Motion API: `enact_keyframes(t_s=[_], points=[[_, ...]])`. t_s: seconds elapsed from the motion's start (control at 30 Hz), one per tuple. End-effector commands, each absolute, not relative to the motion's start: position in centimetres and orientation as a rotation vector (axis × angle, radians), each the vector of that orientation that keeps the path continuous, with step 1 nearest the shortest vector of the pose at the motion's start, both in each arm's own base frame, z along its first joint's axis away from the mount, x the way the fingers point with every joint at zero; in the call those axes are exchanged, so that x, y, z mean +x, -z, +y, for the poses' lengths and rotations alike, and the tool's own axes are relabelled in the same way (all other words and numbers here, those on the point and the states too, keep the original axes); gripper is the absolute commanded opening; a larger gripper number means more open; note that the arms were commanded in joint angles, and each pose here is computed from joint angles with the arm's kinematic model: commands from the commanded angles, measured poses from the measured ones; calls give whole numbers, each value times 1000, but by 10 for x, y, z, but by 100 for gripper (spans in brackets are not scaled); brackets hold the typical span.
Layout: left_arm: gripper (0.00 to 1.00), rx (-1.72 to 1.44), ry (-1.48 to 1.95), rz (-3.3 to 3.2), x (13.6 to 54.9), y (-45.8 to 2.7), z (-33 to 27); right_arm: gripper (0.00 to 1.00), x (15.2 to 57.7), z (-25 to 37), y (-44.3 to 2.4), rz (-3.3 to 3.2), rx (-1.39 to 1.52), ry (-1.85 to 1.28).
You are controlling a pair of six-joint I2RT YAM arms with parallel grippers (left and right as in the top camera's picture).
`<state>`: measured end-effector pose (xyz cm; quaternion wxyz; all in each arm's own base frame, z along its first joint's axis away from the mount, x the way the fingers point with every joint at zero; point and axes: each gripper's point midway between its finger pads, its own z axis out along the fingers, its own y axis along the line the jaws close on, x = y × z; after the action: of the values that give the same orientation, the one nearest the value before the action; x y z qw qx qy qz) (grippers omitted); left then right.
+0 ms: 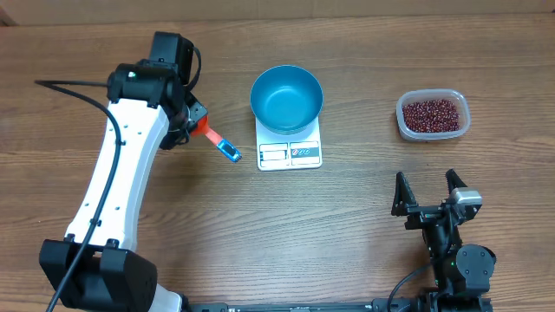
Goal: Scoop item into bowl and weigh 150g on scale
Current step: 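Lift the red scoop with the left gripper toward the scale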
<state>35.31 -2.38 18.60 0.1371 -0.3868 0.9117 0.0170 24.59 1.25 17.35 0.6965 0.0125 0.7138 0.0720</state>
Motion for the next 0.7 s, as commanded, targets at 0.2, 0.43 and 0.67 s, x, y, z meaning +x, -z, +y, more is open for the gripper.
enact_keyframes(t_s=[0.2, 0.43, 0.67], points=[[4, -1220, -17, 2569, 346, -200, -37, 100, 246, 12, -171, 1590, 32, -158], [4, -1225, -25, 2553, 345, -201, -45, 100, 246, 12, -171, 1590, 32, -158], [4, -1306, 14, 2539, 343, -200, -49, 100, 246, 12, -171, 1590, 32, -158]])
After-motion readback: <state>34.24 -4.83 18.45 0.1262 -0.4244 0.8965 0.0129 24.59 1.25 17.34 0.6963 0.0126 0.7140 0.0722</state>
